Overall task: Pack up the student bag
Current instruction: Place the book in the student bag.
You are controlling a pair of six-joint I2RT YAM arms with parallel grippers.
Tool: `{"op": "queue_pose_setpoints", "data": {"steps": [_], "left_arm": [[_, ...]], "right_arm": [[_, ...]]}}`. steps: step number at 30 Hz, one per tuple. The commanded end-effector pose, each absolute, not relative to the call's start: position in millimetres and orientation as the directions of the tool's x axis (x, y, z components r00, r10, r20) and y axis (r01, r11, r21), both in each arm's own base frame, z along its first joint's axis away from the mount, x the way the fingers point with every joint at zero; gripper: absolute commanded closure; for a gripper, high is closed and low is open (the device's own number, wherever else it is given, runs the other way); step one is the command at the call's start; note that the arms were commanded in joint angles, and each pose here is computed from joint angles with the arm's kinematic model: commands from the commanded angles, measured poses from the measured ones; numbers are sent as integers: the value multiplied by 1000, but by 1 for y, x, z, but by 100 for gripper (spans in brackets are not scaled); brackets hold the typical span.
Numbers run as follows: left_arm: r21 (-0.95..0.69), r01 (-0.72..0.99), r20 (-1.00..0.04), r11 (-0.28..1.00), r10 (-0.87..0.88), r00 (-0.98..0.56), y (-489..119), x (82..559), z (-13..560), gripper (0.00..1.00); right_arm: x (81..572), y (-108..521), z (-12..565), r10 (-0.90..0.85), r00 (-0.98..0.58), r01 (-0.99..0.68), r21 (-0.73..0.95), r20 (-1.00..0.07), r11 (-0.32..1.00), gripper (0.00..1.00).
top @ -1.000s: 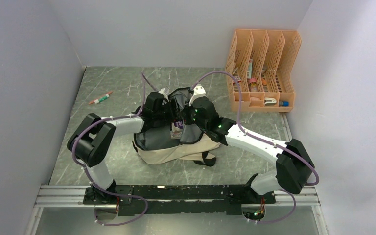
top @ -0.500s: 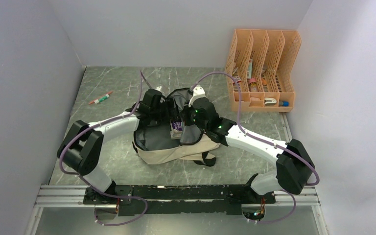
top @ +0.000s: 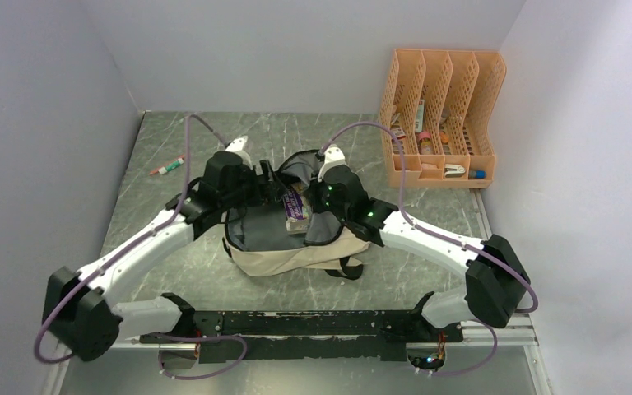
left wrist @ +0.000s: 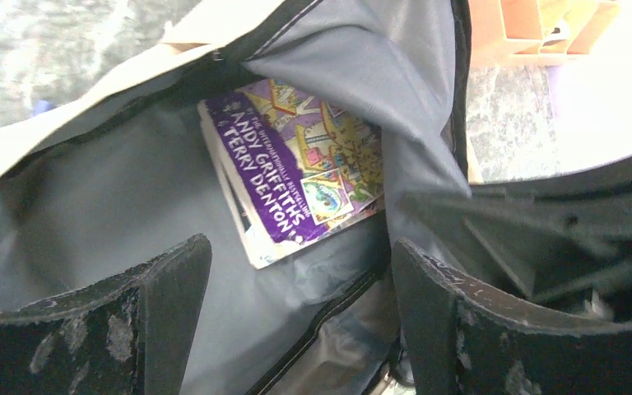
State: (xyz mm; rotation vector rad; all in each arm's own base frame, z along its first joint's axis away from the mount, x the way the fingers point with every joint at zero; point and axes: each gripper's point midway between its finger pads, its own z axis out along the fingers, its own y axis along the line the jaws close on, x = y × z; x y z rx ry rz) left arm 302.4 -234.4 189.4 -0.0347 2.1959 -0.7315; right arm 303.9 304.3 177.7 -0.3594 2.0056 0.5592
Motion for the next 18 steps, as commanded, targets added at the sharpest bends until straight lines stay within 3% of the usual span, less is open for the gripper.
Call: {"op": "queue_pose_setpoints", "data": {"steps": [1, 7, 18], "left_arm": [[-409, 164, -750, 897, -228, -621, -197, 290, 197, 17], [-340, 108, -803, 934, -229, -550, -170, 298, 221, 18], [-297, 39, -809, 954, -230, -541, -150, 307, 214, 18]], "right_arm": [[323, 281, 213, 29, -383, -426, 204, -923, 881, 100], [340, 259, 232, 16, -344, -414, 167, -939, 895, 100], [364, 233, 254, -60, -282, -423, 68, -958, 903, 100]]}}
